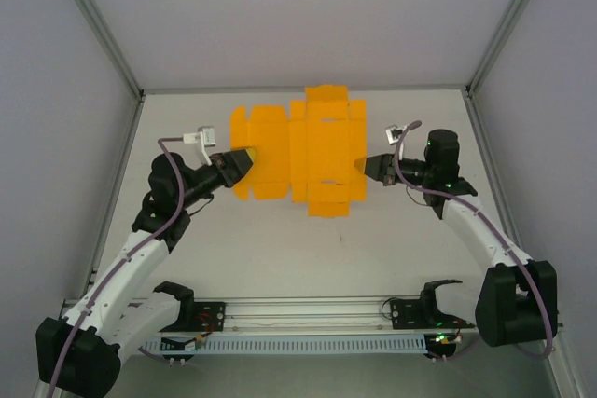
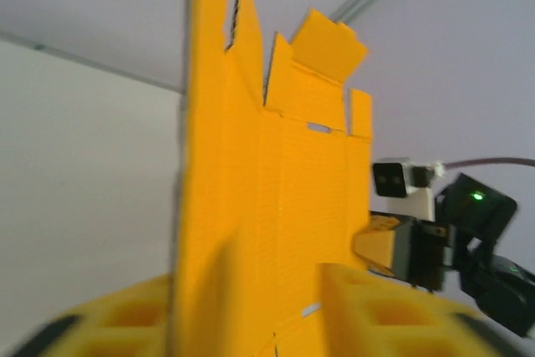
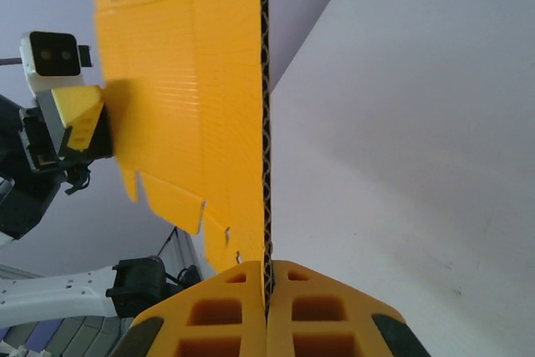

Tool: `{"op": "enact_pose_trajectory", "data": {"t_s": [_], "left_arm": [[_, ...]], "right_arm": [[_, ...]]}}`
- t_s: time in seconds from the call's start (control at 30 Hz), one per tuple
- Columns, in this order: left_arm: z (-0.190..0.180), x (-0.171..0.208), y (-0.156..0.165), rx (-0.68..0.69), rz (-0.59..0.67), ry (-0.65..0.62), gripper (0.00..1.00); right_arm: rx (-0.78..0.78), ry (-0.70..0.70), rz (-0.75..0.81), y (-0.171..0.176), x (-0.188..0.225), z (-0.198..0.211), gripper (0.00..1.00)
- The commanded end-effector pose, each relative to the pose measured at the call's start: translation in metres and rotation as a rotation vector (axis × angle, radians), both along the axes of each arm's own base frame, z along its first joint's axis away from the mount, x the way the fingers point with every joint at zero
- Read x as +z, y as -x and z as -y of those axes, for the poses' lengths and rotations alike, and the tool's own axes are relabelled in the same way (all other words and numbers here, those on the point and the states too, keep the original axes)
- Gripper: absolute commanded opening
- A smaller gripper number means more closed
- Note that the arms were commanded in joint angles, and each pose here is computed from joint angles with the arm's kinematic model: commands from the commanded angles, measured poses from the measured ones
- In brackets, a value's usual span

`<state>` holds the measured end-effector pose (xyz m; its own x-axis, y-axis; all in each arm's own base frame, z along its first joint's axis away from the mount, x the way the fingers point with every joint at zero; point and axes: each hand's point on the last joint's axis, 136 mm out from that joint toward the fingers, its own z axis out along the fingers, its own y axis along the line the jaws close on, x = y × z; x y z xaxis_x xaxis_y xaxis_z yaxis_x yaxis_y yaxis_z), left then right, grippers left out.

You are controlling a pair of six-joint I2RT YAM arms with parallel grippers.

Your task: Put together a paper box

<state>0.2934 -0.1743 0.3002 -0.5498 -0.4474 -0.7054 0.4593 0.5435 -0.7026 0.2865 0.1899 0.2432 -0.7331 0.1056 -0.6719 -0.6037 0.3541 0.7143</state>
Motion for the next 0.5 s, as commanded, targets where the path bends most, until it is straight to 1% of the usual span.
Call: {"op": "enact_pose_trajectory", "data": {"t_s": [0.0, 0.03, 0.13, 0.23, 0.33, 0.47], "left_arm": [[-0.022, -0.036, -0.009, 0.133, -0.113, -0.116, 0.92], [-0.031, -0.048, -0.010, 0.180, -0.150, -0.159, 1.00], [-0.059, -0.081, -0.010, 0.317, -0.246, -0.284, 1.00], [-0.081, -0.101, -0.007, 0.412, -0.308, -0.381, 1.00], [-0.094, -0.114, -0.003, 0.460, -0.359, -0.446, 1.00], [-0.092, -0.117, -0.006, 0.449, -0.372, -0.464, 1.00]], "right_arm": [[0.015, 0.036, -0.013, 0.004, -0.007, 0.002, 0.00], [0.008, 0.051, -0.041, 0.003, -0.014, 0.003, 0.00], [-0.002, 0.090, -0.127, 0.001, -0.037, 0.004, 0.00], [-0.020, 0.154, -0.196, -0.004, -0.064, 0.007, 0.00], [-0.039, 0.259, -0.236, -0.010, -0.090, 0.009, 0.00], [-0.052, 0.449, -0.258, -0.020, -0.116, 0.013, 0.00]]}}
